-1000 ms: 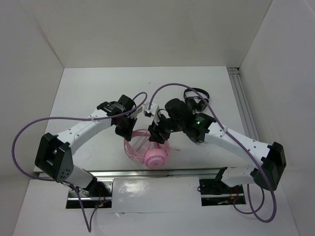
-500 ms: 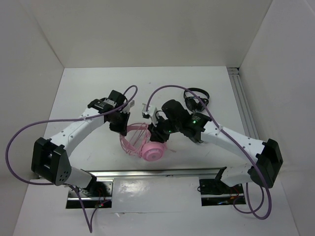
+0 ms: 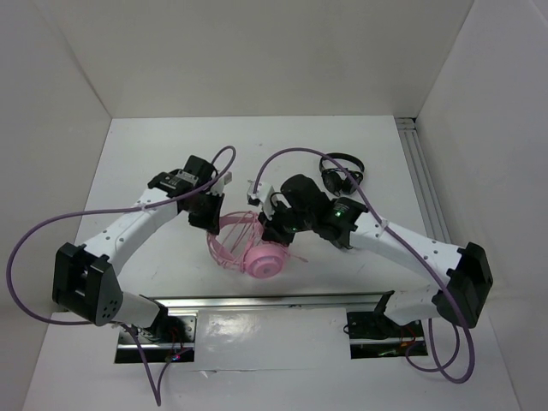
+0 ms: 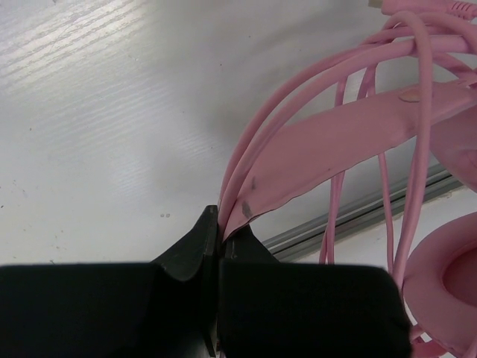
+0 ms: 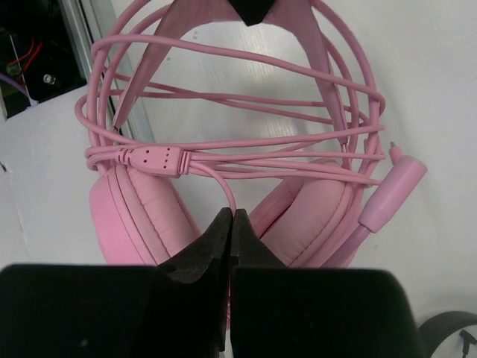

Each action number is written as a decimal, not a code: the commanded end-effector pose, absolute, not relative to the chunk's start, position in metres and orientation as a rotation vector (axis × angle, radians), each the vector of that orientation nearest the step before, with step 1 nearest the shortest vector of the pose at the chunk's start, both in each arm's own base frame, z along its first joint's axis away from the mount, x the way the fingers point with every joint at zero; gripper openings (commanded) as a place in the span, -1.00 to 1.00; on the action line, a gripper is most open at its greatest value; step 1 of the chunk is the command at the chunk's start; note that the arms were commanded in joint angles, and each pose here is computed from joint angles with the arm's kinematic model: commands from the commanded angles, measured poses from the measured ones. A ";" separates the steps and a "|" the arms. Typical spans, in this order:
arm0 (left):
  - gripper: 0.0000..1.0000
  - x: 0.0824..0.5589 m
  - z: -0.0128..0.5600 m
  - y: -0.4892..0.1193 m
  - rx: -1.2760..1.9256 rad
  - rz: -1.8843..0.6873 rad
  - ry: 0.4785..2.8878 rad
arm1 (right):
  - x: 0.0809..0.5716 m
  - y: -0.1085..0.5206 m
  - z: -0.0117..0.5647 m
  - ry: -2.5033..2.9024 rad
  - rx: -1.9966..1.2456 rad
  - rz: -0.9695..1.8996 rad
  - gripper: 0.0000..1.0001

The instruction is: Wrap the headphones

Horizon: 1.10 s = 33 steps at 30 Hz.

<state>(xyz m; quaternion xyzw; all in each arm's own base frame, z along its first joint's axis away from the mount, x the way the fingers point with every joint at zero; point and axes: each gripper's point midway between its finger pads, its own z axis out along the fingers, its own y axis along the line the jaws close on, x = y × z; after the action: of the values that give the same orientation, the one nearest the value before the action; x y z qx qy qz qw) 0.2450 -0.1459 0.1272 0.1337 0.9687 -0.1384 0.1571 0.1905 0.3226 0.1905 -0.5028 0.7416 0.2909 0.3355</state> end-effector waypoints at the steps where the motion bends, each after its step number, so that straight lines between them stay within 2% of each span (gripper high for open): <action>1: -1.00 0.240 0.144 -0.169 0.435 -0.567 2.698 | 0.202 0.323 0.237 1.813 -1.206 0.723 -1.00; 6: -1.00 0.237 0.124 -0.176 0.465 -0.495 2.747 | 0.209 0.323 0.269 1.770 -1.174 0.681 -1.00; 11: -1.00 0.233 0.113 -0.184 0.544 -0.408 2.764 | 0.224 0.323 0.264 1.821 -1.209 0.558 -1.00; 18: -1.00 0.219 0.100 -0.194 0.714 -0.332 2.752 | 0.210 0.329 0.265 1.775 -1.337 0.429 -1.00; 24: -1.00 0.205 0.098 -0.213 0.825 -0.500 2.756 | 0.203 0.325 0.270 1.754 -1.380 0.334 -0.97; 33: -1.00 0.195 0.085 -0.217 0.873 -0.444 2.800 | 0.227 0.299 0.267 1.690 -1.286 -0.030 -0.99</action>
<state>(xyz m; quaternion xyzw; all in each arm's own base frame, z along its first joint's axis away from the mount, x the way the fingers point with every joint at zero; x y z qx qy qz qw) 0.2159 -0.2089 0.0868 0.2558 0.9508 -0.1272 0.1203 0.1912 0.3079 0.2276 -0.5690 0.7222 0.0711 0.3868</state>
